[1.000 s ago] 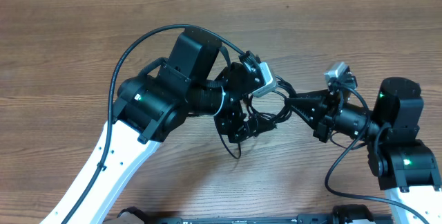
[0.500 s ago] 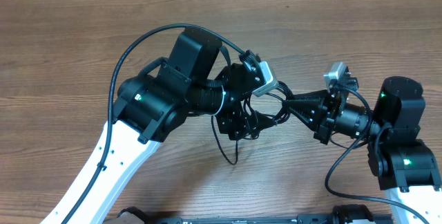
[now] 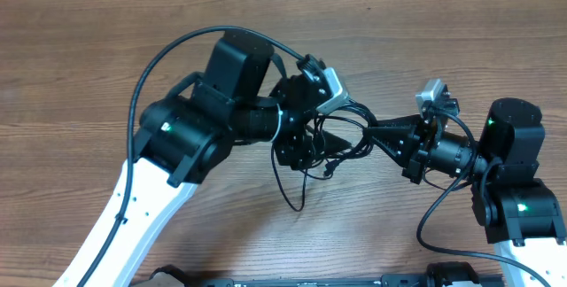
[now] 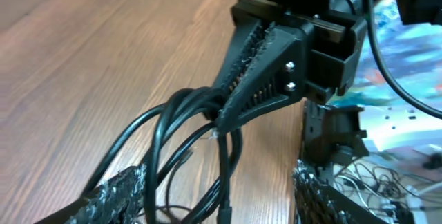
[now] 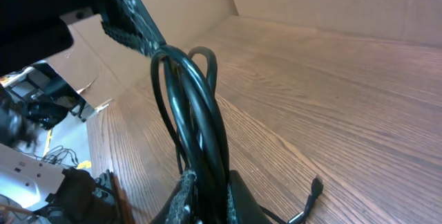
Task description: Untangle cables
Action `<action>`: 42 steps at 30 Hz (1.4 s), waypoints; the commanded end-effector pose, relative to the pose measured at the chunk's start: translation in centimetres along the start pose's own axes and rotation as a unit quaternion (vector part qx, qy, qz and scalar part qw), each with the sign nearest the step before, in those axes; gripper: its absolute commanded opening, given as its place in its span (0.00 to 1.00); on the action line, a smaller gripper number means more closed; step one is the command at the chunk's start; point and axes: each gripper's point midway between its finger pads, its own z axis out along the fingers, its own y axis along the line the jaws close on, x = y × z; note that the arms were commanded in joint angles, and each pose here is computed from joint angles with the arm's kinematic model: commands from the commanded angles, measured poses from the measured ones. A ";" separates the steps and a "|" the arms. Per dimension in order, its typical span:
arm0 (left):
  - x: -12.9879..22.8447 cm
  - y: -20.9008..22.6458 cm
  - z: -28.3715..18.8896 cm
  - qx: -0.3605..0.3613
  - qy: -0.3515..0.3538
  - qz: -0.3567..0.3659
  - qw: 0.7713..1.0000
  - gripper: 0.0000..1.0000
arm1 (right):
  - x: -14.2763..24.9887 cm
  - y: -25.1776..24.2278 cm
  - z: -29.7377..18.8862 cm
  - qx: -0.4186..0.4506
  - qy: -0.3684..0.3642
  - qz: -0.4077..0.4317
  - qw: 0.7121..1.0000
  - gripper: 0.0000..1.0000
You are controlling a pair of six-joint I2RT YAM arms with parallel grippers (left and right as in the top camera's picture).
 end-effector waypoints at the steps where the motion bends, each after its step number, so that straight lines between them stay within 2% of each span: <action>1: -1.0 0.7 -1.9 -0.054 -0.016 -0.005 0.998 0.71 | -0.9 0.4 -0.3 0.000 -0.009 -0.016 1.000 0.08; 9: -0.5 2.3 -2.3 -0.103 -0.005 -0.032 0.994 0.68 | -1.0 0.5 -0.3 -0.002 -0.010 -0.018 1.000 0.08; 18: -0.1 2.3 -1.8 -0.095 0.003 -0.038 0.995 0.67 | -1.6 2.0 -0.4 -0.045 -0.021 -0.035 0.998 0.08; 21: -0.3 1.3 -1.6 -0.065 -0.002 -0.037 0.997 0.66 | -1.7 2.0 -0.4 -0.045 -0.023 -0.038 0.998 0.08; 42: -0.4 0.4 -1.4 -0.039 -0.004 -0.039 0.998 0.62 | -1.7 2.0 -0.4 -0.047 -0.023 -0.036 0.998 0.08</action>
